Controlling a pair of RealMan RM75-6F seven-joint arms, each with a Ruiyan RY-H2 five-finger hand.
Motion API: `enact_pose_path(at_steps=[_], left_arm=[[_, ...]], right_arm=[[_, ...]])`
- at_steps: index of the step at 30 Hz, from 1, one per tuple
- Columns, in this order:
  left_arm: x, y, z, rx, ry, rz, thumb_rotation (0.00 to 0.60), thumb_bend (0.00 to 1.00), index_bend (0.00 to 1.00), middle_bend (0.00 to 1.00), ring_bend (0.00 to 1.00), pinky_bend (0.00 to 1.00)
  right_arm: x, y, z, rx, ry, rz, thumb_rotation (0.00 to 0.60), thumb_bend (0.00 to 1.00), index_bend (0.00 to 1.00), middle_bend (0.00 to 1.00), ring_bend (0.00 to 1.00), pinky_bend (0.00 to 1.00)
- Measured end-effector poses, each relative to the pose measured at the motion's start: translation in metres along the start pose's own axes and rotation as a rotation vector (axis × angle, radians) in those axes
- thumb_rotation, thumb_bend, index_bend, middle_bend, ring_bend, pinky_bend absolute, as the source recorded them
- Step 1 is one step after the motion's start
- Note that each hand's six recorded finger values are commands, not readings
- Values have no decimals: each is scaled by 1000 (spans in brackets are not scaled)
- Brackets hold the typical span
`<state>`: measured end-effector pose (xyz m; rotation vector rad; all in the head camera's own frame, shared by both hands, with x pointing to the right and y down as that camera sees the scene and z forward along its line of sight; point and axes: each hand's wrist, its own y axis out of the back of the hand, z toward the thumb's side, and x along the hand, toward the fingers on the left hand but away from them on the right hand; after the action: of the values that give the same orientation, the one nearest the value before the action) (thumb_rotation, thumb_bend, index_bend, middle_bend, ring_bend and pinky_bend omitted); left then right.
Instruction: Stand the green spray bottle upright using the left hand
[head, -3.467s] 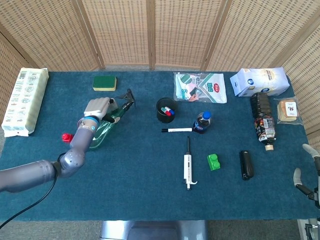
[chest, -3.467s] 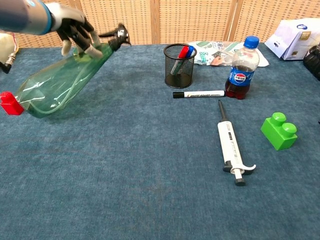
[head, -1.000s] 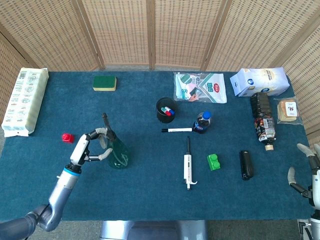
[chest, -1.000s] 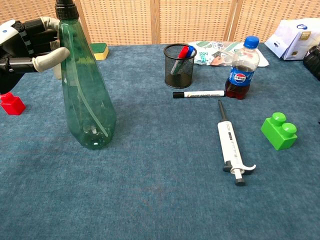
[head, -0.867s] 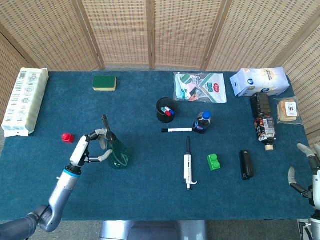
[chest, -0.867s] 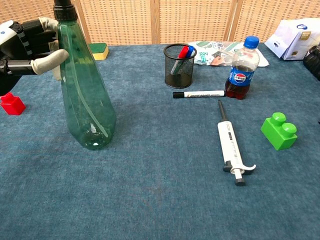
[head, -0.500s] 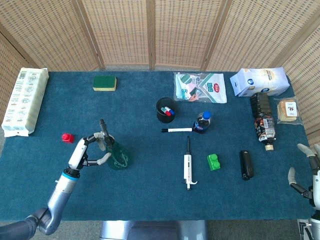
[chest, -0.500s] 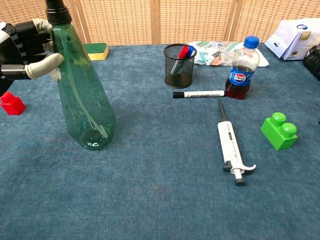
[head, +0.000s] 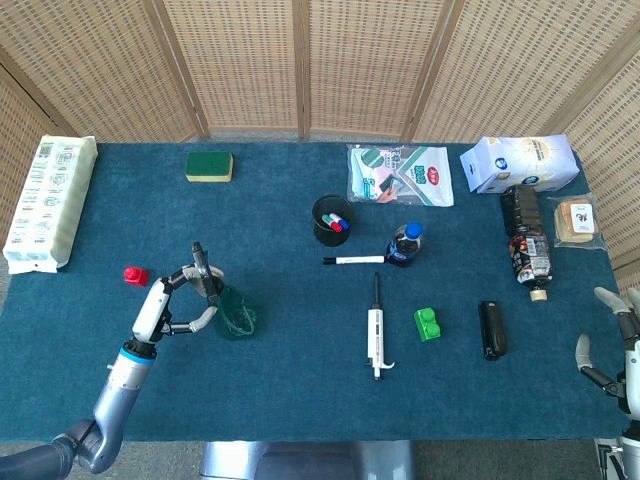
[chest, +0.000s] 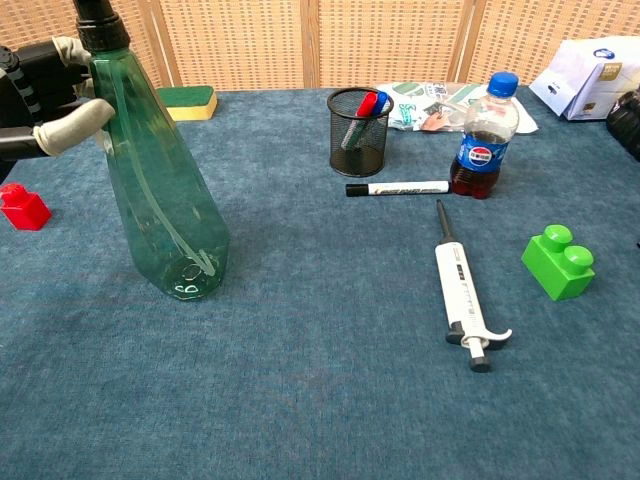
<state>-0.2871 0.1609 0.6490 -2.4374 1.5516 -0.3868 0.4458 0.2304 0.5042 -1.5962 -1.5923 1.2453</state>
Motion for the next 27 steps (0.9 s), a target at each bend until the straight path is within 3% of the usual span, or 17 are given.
enact_pose_path(at_steps=[18,27], left_arm=[[-8,8,-1,17,6,32,329,434,397,332,319,494],[-15,17,3,27,7,50,314,434,391,323,308,485]], right_arm=[[0,1,1,-3,6,-1,600,551,169,229,54,117],[-1,1,3,-2,11,0,600,552,169,229,55,116]])
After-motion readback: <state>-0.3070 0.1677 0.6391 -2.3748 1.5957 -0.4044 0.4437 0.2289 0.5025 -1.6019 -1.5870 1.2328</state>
